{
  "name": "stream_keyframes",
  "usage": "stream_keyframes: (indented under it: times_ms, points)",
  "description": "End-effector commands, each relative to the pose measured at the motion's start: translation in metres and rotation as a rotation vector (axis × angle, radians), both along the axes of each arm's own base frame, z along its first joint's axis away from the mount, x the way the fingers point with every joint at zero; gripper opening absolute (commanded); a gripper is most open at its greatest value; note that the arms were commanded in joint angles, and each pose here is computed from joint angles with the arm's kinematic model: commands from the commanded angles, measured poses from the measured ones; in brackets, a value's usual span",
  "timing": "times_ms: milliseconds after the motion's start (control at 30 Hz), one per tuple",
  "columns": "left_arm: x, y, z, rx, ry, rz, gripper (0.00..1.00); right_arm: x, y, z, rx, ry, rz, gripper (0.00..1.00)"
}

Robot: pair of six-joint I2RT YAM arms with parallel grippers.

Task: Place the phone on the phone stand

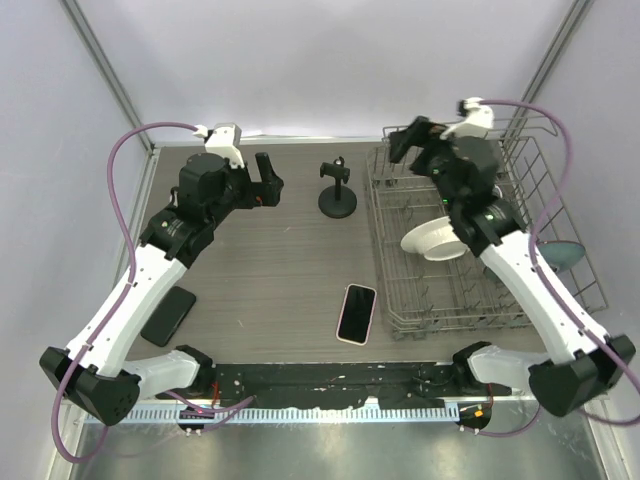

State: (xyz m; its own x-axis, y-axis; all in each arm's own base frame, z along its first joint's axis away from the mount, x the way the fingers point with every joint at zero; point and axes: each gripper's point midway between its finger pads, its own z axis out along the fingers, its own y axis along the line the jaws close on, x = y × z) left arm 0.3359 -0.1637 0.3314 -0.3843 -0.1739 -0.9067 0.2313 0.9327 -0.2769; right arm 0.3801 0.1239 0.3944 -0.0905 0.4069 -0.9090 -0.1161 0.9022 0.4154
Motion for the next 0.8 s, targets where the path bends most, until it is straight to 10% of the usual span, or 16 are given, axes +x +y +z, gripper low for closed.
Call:
stream_keyframes:
  times_ms: [0,767]
  points:
    - [0.002,-0.002,0.021,-0.034,-0.057,-0.001,1.00,0.004,0.057,-0.001,-0.099,0.015,0.055,0.98]
    - [0.002,-0.015,0.015,-0.063,-0.011,-0.048,1.00,0.082,0.184,-0.112,-0.535,0.084,0.434,0.91]
